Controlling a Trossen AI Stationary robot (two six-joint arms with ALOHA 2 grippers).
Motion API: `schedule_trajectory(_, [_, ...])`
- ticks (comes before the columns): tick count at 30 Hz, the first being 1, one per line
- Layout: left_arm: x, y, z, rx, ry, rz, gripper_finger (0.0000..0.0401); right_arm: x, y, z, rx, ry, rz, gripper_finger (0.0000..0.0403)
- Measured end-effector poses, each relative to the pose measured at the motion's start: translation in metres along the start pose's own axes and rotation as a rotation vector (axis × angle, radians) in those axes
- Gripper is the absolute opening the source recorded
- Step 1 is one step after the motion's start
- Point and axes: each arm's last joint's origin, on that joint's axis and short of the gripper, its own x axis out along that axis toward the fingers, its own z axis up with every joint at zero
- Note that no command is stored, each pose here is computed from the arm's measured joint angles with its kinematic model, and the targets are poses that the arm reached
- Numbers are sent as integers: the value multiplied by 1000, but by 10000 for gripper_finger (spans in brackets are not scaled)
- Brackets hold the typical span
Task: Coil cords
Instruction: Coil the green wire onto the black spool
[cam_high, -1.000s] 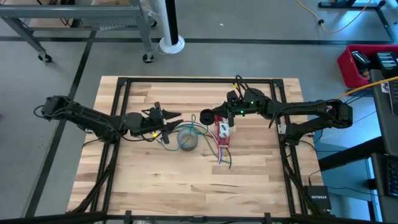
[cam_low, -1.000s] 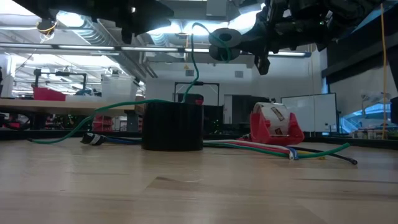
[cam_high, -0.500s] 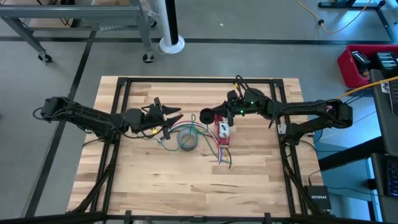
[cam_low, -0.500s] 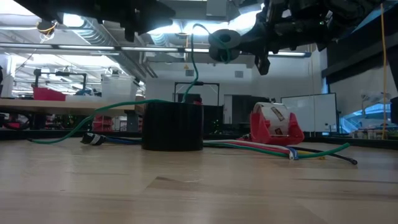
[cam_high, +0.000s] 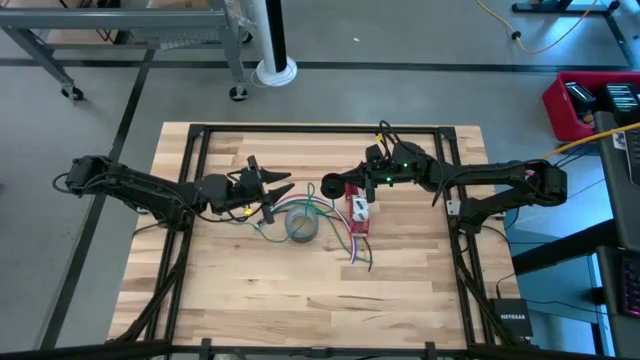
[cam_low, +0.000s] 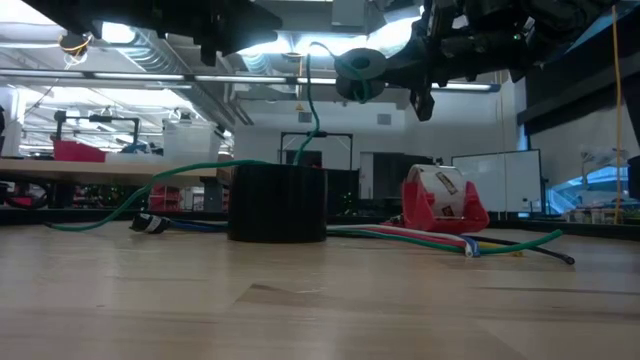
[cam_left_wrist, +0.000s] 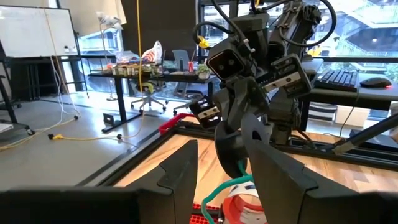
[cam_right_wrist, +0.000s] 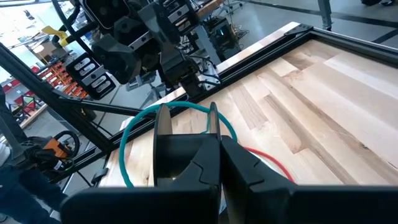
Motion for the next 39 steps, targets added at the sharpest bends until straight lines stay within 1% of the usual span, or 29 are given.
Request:
schedule_trajectory(3, [0,0,0,-4,0,1,139,0,0,0,0,-1,1,3])
schedule_trajectory(6, [0,1,0,-40,0,-7,139,0,1,1,-18,-2,11,3])
schedule_trajectory(10, [8,2,-5,-79,-5,-98,139,0,1,0,-82,6,31,3])
schedule_trajectory(15, [32,5,-2,-53,-22,-116,139,0,2,0,-98,10,54,3])
schedule_trajectory(20, [61,7,-1,-19,-2,-131,139,0,2,0,-98,10,55,3])
schedule_trajectory(22, [71,9,-1,-18,4,-132,139,0,2,0,-98,10,54,3])
schedule_trajectory(27, [89,12,-8,-46,60,-178,139,0,2,0,-98,11,54,3])
schedule_trajectory(32, [91,15,-7,-42,144,-167,139,0,1,0,-99,11,40,3])
schedule_trajectory(36, [86,12,3,-42,123,-180,139,0,-1,1,-113,-19,-28,3])
schedule_trajectory(39, [82,12,8,-42,122,-186,139,0,-3,1,-145,-34,-90,3])
